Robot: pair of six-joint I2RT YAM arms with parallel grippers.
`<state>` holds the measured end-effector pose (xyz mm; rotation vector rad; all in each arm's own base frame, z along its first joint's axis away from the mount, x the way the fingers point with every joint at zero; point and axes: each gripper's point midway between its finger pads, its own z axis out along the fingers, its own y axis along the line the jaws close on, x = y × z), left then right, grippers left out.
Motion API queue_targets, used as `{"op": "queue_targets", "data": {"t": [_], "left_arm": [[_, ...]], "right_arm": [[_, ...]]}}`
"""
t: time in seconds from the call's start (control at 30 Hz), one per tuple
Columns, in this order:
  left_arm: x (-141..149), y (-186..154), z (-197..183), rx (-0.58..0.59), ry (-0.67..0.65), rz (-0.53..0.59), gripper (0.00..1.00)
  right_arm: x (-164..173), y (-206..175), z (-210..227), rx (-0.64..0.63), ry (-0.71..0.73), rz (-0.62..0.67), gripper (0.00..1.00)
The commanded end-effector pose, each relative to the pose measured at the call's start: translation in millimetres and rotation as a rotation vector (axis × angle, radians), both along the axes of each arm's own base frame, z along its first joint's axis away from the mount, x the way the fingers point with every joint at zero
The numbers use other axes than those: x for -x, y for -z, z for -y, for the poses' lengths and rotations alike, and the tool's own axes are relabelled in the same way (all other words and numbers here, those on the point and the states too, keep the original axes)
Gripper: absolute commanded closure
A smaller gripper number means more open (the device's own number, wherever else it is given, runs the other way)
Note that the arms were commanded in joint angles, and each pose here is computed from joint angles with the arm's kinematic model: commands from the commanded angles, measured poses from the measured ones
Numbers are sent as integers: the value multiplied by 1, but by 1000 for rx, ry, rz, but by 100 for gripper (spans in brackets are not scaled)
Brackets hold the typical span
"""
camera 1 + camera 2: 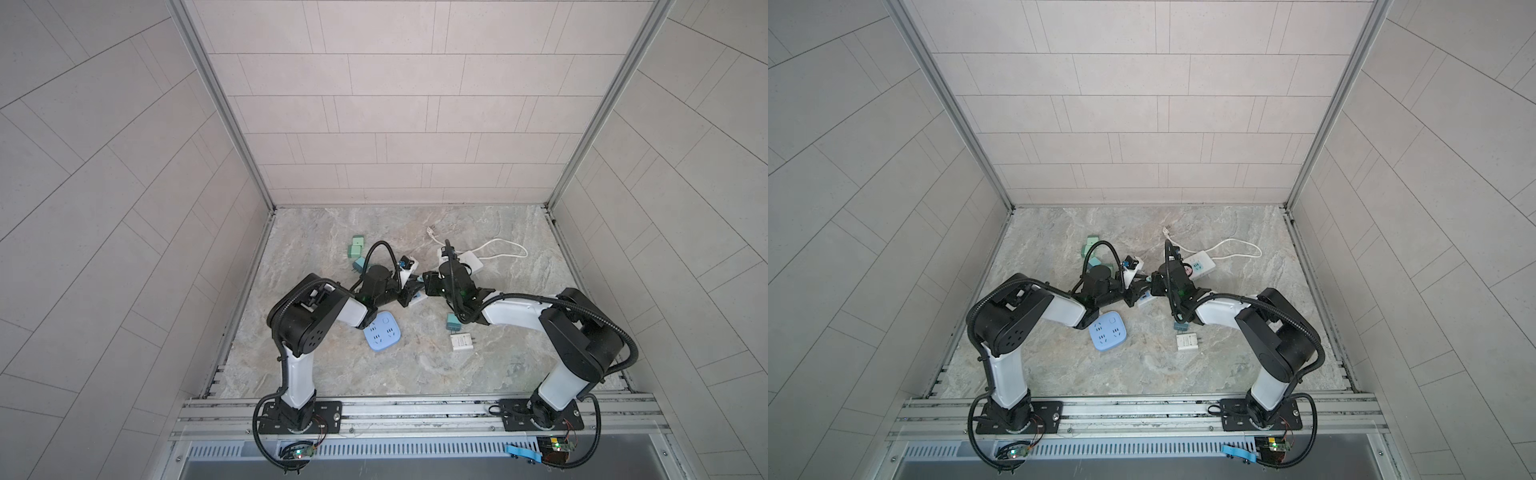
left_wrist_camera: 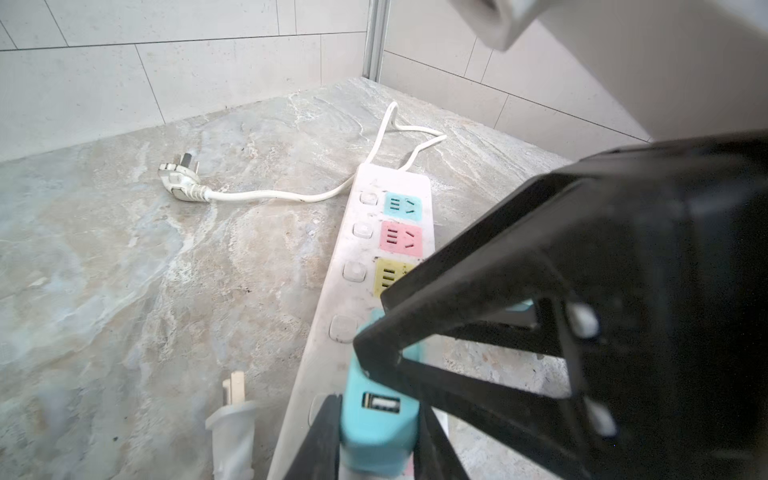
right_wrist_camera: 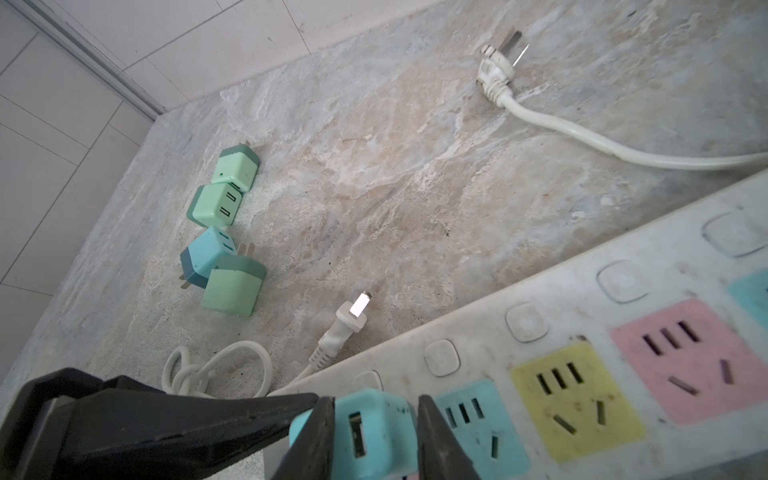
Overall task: Insert plugs into power strip
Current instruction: Insert the plug into the socket.
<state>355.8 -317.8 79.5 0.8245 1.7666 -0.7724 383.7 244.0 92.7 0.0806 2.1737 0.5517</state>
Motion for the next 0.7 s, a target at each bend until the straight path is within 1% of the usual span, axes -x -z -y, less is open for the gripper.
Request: {"op": "queue_targets", "data": {"t": [0.0, 0.17, 0.27, 0.4, 0.53, 0.57, 0.6, 0.67], "left_arm": [[8, 13, 10, -13, 38, -18, 100], [7, 22, 10, -7, 31, -32, 100], [12, 24, 6, 17, 23, -18, 100], [18, 21, 1, 44, 17, 15, 100], [21, 23, 1, 39, 25, 19, 100], [21, 22, 0, 40, 22, 23, 97], [21, 22, -1, 41, 19, 24, 91], [20, 15, -2, 48, 9, 32, 74]], "right_arm": [[14, 35, 14, 48, 36, -73, 66], [21, 59, 23, 71, 58, -109, 68], [27, 68, 27, 72, 71, -112, 70], [34, 73, 27, 103, 70, -108, 71], [39, 74, 22, 113, 58, -103, 71], [39, 72, 21, 111, 56, -100, 71], [39, 70, 22, 110, 58, -98, 71], [38, 57, 24, 113, 65, -76, 71]]}}
